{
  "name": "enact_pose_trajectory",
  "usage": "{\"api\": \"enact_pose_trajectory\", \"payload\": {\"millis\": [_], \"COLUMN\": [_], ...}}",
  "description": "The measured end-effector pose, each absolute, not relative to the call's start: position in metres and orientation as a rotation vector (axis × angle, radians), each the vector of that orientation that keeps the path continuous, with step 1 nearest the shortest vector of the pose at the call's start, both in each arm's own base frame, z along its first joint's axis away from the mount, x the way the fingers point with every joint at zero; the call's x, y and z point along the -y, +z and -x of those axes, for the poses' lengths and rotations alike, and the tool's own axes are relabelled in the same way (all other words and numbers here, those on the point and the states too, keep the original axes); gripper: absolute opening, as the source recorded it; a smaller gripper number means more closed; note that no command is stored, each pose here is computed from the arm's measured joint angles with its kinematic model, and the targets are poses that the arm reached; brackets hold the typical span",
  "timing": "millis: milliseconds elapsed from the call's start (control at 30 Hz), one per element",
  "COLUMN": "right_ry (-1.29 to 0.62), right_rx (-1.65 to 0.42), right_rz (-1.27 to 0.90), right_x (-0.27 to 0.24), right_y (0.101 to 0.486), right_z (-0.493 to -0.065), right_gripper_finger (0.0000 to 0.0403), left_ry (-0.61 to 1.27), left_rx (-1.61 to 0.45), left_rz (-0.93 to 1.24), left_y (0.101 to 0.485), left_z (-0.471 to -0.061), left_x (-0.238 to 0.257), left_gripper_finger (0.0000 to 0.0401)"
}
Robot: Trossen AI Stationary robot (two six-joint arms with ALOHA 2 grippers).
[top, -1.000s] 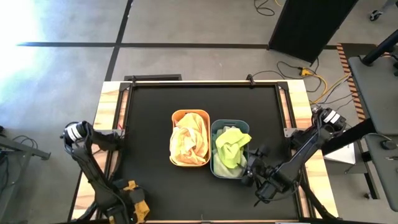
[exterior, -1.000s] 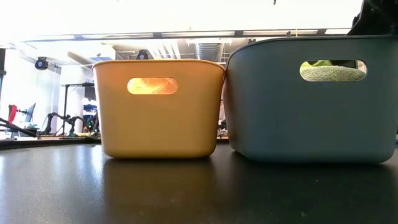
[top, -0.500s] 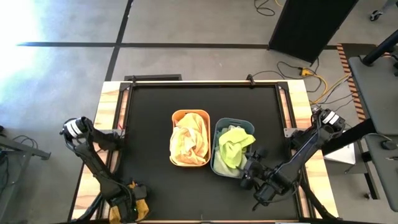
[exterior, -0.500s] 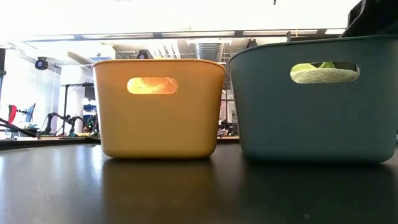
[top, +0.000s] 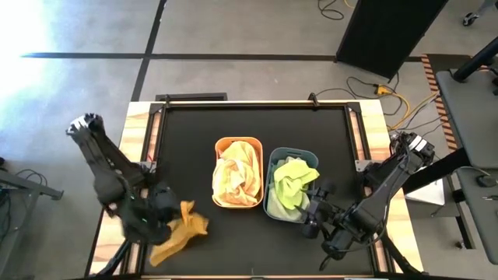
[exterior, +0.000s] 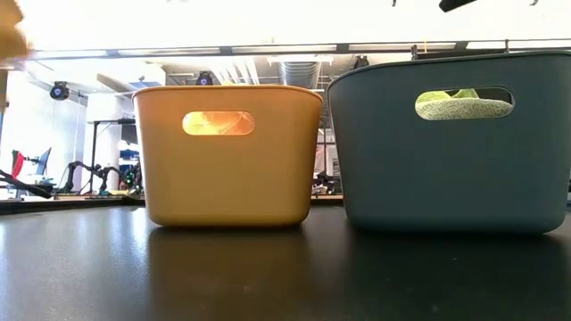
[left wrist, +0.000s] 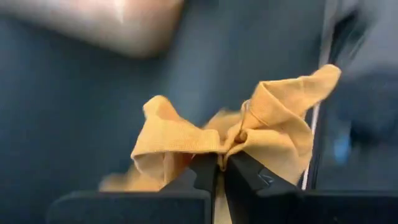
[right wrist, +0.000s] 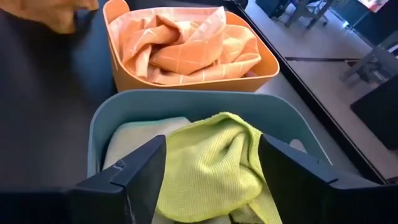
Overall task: Sort towels by color in basket
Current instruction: Put the yellow towel into the orange bin
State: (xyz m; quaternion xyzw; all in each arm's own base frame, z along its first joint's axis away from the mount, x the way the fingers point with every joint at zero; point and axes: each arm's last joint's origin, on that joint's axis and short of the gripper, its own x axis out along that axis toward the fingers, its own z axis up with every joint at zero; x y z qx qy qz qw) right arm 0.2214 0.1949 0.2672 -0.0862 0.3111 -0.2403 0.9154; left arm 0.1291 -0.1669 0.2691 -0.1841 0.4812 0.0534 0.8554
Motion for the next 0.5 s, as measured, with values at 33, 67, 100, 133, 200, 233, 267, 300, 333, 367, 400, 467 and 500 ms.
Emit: {"api": "enact_pose_trajectory", "payload": {"millis": [33,67,100,133,200,233,267,300,333,367,400,467,500], "right_ry": [-0.495,-0.496,-0.499,-0.503,-0.511,-0.512,-0.513,-0.514,-0.516,-0.516,-0.516,-0.519,-0.521], "right_rx": [-0.64,-0.64,-0.64,-0.639,-0.638,-0.638,-0.638,-0.638,-0.637,-0.637,-0.637,-0.633,-0.631], "right_rz": [0.177,0.174,0.166,0.16,0.149,0.146,0.145,0.144,0.143,0.143,0.143,0.138,0.131], "right_x": [-0.195,-0.195,-0.195,-0.195,-0.194,-0.194,-0.194,-0.194,-0.194,-0.194,-0.193,-0.193,-0.193], "right_y": [0.267,0.267,0.266,0.265,0.263,0.262,0.262,0.261,0.261,0.261,0.261,0.262,0.261], "right_z": [-0.221,-0.221,-0.221,-0.221,-0.221,-0.221,-0.221,-0.221,-0.221,-0.221,-0.221,-0.221,-0.221], "right_gripper_finger": [0.0247,0.0243,0.0241,0.0238,0.0234,0.0232,0.023,0.0229,0.0228,0.0228,0.0228,0.023,0.0231], "left_ry": [0.098,0.077,0.057,0.042,0.045,0.056,0.067,0.076,0.085,0.092,0.099,0.118,0.119], "left_rx": [-0.904,-0.8,-0.706,-0.621,-0.465,-0.403,-0.35,-0.304,-0.257,-0.211,-0.171,-0.102,-0.076], "left_rz": [0.351,0.315,0.268,0.216,0.115,0.069,0.02,-0.026,-0.061,-0.093,-0.13,-0.195,-0.224], "left_y": [0.283,0.298,0.311,0.325,0.351,0.364,0.376,0.387,0.399,0.411,0.422,0.439,0.445], "left_z": [-0.128,-0.129,-0.128,-0.128,-0.128,-0.129,-0.131,-0.133,-0.135,-0.138,-0.141,-0.147,-0.152], "left_x": [0.162,0.158,0.155,0.151,0.144,0.141,0.137,0.134,0.132,0.13,0.128,0.125,0.125], "left_gripper_finger": [0.0001,0.0001,0.0001,0.0001,0.0001,0.0001,0.0001,0.0001,0.0,0.0,0.0,0.0,0.0]}}
